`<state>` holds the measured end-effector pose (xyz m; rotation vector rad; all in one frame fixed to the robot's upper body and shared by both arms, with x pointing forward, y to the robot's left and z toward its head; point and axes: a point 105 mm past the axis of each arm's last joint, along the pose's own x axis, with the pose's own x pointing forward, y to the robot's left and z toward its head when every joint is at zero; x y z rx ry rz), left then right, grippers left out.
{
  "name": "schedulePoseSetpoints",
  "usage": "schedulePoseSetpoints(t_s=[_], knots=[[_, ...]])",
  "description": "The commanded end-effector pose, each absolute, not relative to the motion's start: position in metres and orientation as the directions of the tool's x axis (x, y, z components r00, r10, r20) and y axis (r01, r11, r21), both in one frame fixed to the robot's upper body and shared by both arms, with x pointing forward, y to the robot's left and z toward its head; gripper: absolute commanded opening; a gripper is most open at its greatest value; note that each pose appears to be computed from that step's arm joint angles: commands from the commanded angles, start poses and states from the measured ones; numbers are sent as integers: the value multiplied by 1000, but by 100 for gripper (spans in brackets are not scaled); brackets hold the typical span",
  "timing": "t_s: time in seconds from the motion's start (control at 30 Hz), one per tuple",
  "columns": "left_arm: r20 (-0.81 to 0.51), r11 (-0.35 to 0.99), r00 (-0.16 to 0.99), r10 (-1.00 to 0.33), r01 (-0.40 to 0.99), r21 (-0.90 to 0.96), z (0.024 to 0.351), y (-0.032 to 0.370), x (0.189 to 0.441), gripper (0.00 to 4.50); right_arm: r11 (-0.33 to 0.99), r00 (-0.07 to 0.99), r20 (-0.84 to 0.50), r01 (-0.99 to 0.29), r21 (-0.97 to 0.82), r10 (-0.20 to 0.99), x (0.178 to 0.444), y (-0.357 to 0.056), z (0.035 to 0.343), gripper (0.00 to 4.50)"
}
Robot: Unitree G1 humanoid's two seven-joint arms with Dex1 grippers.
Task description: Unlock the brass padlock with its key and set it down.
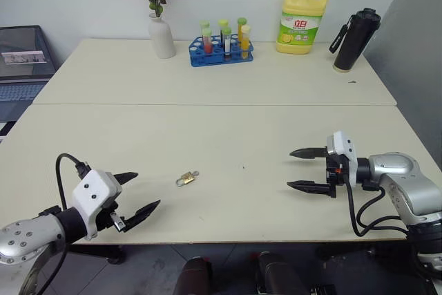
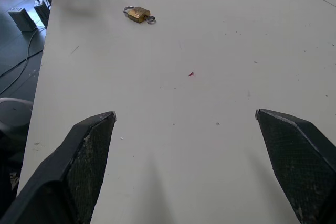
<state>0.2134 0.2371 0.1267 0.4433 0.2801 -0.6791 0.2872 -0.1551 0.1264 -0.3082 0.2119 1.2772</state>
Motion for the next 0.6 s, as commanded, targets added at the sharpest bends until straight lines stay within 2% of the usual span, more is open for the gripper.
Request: schedulePoseSetpoints(t_s=[0.03, 0.3, 0.47, 0.6], knots=[[-356, 674, 743, -566, 667, 319, 135, 232, 214, 450, 252, 289, -310, -955, -156, 906, 287, -156, 138, 447], [-367, 675, 765, -529, 642, 364, 136, 239, 221, 450, 262, 302, -306, -951, -166, 903, 287, -152, 141, 447], [-286, 628, 710, -643, 703, 333, 153, 229, 220, 450, 283, 325, -292, -943, -177, 900, 289, -150, 144, 447], [-301, 614, 705, -642, 708, 348, 149, 231, 223, 450, 299, 333, -270, -941, -161, 903, 289, -148, 150, 447]])
